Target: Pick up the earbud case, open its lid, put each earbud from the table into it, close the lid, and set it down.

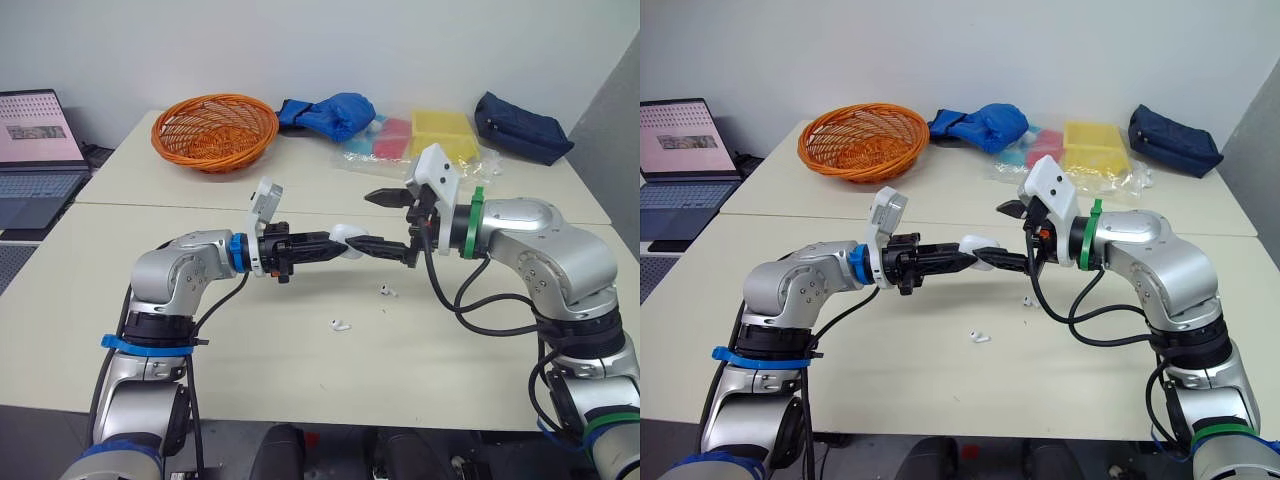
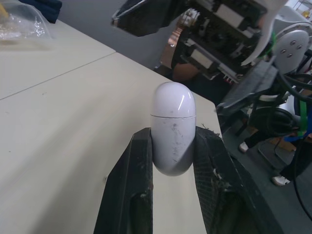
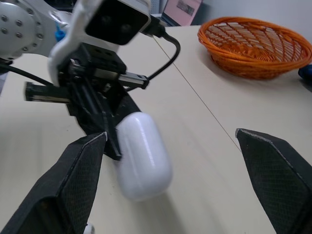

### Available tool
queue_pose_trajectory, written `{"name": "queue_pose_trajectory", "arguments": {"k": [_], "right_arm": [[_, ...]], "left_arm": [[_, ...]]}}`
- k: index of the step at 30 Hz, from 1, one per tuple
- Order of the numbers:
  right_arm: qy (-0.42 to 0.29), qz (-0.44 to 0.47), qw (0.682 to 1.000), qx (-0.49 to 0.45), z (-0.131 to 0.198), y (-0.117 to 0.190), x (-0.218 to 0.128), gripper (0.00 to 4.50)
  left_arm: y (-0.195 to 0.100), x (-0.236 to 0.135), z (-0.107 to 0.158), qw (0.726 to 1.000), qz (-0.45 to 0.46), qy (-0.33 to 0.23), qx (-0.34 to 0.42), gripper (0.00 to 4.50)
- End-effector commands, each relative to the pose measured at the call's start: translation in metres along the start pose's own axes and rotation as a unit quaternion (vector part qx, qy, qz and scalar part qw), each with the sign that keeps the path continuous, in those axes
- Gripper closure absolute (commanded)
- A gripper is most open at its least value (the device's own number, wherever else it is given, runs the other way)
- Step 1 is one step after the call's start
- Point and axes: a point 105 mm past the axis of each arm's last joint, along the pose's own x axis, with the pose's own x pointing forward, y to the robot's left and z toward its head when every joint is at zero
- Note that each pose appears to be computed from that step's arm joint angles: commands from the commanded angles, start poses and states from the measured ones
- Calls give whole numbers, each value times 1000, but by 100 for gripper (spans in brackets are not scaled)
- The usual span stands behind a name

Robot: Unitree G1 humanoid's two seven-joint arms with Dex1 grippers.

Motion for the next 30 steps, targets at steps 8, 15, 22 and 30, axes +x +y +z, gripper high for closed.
{"name": "queue_pose_trajectory", "arguments": {"k": [8, 15, 22, 30], "right_arm": [[-13, -54, 998, -32, 16, -26, -6, 6], [-28, -40, 999, -7, 28, -28, -16, 6], [1, -1, 998, 70, 12, -26, -46, 6], [47, 0, 997, 62, -40, -10, -41, 6]], "left_arm": [[-11, 1, 8, 1000, -12, -6, 22, 373], [-5, -2, 7, 999, 5, -12, 37, 373], [28, -10, 30, 973, 136, -116, 149, 373], [32, -39, 27, 921, 241, -214, 218, 373]]}}
